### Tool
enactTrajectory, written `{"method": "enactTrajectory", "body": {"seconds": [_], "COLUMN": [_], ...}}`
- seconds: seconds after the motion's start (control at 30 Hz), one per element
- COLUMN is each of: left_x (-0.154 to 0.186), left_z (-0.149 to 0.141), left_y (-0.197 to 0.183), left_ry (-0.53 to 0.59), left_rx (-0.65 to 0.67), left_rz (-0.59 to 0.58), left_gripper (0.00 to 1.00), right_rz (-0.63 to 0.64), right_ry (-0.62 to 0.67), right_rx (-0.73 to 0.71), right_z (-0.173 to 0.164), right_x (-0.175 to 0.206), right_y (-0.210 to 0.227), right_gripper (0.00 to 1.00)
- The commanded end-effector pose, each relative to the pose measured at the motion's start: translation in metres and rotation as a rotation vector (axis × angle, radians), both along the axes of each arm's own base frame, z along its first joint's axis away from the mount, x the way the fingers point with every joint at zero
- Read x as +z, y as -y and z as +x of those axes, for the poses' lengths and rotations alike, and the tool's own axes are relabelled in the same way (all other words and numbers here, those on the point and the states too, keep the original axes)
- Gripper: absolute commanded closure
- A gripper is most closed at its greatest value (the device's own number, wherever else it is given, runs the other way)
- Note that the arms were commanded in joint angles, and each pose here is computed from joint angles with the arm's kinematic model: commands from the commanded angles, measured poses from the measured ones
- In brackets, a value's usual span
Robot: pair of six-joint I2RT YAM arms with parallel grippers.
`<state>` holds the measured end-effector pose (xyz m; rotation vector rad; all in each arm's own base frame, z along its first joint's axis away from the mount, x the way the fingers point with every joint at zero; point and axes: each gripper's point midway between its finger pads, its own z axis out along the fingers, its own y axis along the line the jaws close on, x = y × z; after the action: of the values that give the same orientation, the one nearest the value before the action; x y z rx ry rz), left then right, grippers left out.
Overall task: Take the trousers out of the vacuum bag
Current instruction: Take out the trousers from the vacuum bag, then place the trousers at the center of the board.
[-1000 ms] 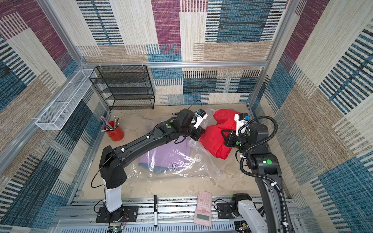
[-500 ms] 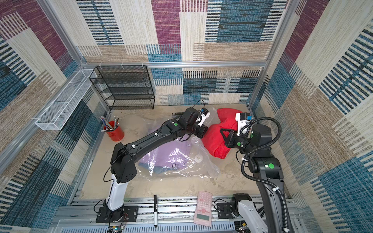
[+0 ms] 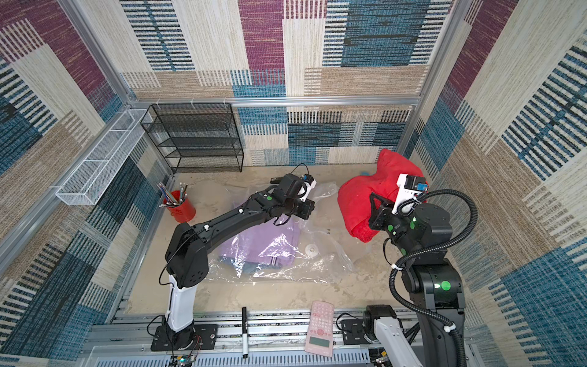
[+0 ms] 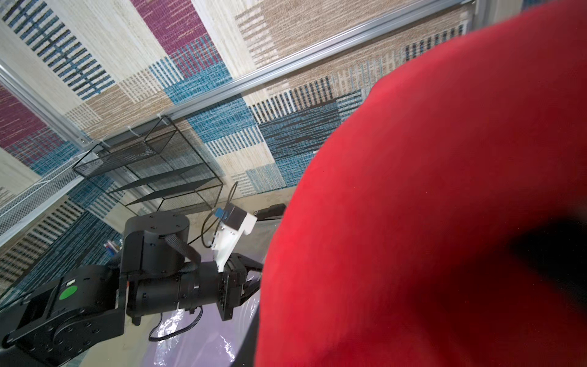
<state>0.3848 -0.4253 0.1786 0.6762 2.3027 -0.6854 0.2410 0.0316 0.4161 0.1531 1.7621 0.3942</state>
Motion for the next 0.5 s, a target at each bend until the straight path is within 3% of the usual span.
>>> {"method": "enactTrajectory", "body": {"seconds": [0.0, 0.47], "left_x": [0.004, 0.007], "left_z": [0.007, -0.003], "left_y": [-0.011, -0.077], "left_ry": [0.013, 0.039], "left_rx": [0.045, 0.118], "left_rz": [-0.031, -0.015], "left_gripper": [1.0, 1.0], "right_rz": [-0.037, 0.042], "right_ry": [0.171, 0.121], "right_rx": [-0.093, -0.11], "right_z": [0.012, 0.09], "right_x": [0.041, -0.027], "right_y": [0.016, 0.033], "right_gripper": [1.0, 1.0]}}
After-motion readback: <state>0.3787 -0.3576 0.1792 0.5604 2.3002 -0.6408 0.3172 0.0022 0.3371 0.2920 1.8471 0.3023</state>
